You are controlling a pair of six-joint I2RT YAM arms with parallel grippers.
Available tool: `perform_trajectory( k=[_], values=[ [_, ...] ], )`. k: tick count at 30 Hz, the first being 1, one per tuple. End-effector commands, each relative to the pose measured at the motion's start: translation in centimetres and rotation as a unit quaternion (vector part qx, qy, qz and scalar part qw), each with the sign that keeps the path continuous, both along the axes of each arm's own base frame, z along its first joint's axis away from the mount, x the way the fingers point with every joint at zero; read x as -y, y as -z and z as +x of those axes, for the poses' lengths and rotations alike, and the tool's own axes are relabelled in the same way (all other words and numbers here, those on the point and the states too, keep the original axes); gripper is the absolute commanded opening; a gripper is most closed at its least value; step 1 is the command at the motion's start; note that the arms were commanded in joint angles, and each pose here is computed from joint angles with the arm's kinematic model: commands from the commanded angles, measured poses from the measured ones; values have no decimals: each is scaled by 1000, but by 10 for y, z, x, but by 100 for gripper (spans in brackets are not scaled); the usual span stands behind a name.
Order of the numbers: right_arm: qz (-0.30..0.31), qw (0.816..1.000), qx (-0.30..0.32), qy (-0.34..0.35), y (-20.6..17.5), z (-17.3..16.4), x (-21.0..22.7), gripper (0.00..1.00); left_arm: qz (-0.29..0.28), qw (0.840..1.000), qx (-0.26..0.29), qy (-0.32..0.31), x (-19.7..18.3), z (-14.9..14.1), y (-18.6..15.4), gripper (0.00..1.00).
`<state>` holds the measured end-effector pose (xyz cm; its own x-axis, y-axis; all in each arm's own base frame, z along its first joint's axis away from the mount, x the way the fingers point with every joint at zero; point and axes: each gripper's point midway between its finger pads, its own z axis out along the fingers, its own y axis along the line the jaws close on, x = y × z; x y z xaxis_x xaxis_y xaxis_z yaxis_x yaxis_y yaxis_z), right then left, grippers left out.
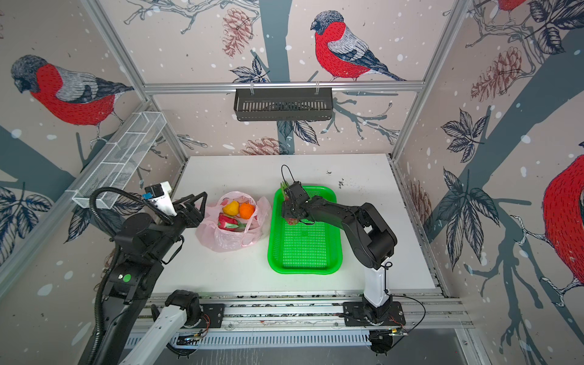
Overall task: Untie the knot of the plastic bag and take out the fruit
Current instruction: Place the fruit in the basket.
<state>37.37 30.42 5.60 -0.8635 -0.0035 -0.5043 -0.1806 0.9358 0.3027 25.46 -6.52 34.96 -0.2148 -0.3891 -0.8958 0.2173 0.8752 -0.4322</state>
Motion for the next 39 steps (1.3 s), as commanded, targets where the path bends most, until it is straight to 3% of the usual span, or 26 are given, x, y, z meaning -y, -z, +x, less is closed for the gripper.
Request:
perform_trajectory(
  k=[1, 16, 39],
  values=[
    [-7, 1000, -8, 8, 6, -1, 4, 75, 3, 1000, 9, -6, -2, 0, -4, 56],
    [-10, 1000, -2, 13, 1, -1, 7, 100, 0, 1000, 8, -8, -3, 0, -1, 56],
    [-3, 999, 28, 33, -43, -12, 21, 99, 12, 1000, -14, -16, -6, 2, 14, 55]
  ],
)
